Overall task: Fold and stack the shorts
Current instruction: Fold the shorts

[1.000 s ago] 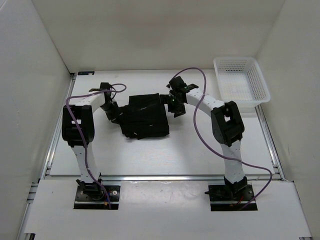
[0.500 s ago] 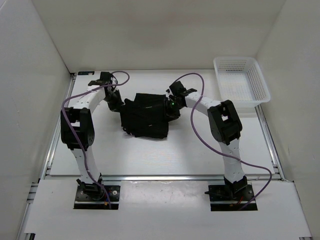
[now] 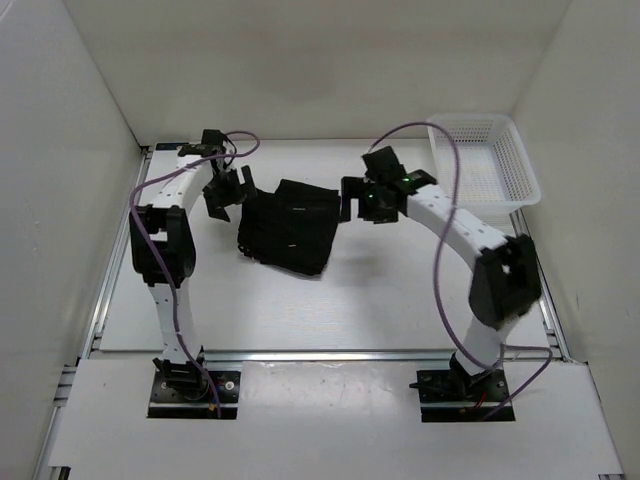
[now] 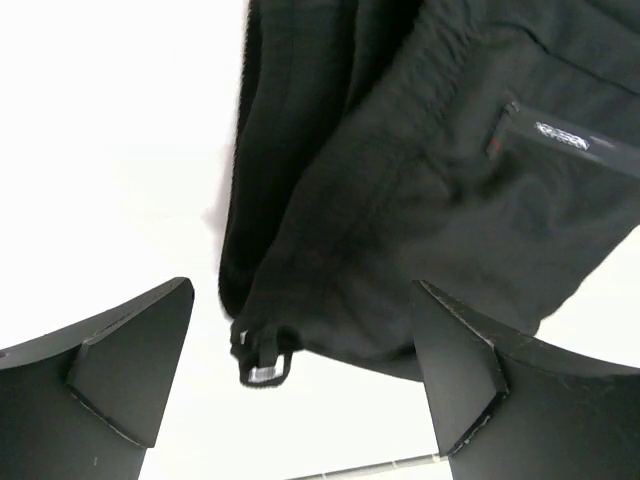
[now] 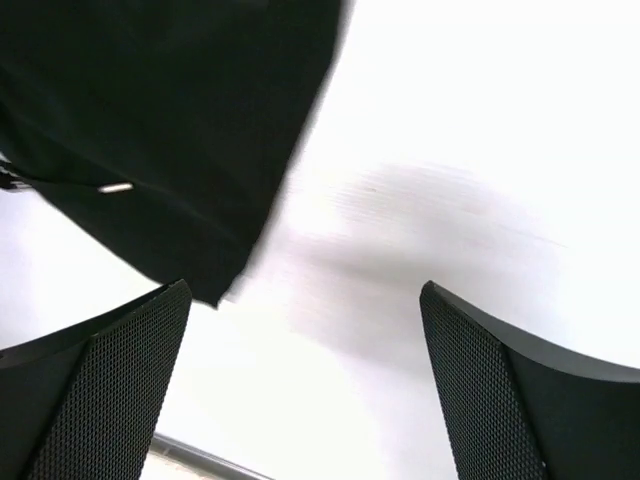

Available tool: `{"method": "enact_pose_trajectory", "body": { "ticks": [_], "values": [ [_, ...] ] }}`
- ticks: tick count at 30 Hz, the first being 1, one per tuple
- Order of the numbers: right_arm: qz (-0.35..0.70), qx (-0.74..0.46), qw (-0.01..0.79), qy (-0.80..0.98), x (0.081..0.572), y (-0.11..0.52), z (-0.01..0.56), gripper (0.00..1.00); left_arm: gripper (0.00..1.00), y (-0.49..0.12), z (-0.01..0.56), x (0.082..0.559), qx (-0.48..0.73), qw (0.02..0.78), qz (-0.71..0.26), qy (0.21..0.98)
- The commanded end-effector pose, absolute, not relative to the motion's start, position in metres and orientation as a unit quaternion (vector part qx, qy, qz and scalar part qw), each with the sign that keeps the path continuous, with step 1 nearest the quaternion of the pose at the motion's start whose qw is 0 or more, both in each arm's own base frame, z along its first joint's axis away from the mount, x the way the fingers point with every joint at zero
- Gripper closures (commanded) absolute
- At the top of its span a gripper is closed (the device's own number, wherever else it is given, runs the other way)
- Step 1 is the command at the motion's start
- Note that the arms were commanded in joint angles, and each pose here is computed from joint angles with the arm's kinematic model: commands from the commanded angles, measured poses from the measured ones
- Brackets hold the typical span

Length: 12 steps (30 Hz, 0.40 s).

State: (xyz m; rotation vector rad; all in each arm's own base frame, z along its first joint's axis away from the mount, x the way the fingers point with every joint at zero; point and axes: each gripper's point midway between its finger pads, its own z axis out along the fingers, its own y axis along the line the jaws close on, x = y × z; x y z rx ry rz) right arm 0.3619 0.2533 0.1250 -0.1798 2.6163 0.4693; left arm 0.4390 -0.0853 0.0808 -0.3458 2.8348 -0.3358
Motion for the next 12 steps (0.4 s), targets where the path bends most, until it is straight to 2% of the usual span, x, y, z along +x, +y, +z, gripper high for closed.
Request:
{"method": "enact_pose_trajectory", "body": {
  "ticks": [1,5,6,8,9,11,12],
  "values": [
    [0.087,-0.030,0.337,0.937,0.355,0.188,0.192,0.00,0.00,-0.067,0.174,0.437,-0.127,0.234,-0.102,0.959],
    [0.043,0.006,0.373,0.927,0.329,0.130,0.217,0.00,0.00,-0.047,0.219,0.408,-0.148,0.278,-0.102,0.944],
    [0.035,0.008,0.380,0.924,0.316,0.117,0.220,0.00,0.00,-0.046,0.244,0.395,-0.150,0.307,-0.109,0.934],
    [0.013,0.021,0.377,0.926,0.304,0.095,0.219,0.00,0.00,-0.041,0.249,0.374,-0.160,0.313,-0.107,0.930],
    [0.000,0.024,0.390,0.921,0.297,0.085,0.226,0.00,0.00,-0.039,0.270,0.358,-0.159,0.343,-0.108,0.919],
    [-0.016,0.024,0.379,0.925,0.284,0.073,0.218,0.00,0.00,-0.028,0.279,0.341,-0.181,0.365,-0.087,0.909],
    [-0.022,0.028,0.386,0.922,0.279,0.068,0.222,0.00,0.00,-0.011,0.274,0.330,-0.212,0.370,-0.045,0.903]
  ]
}}
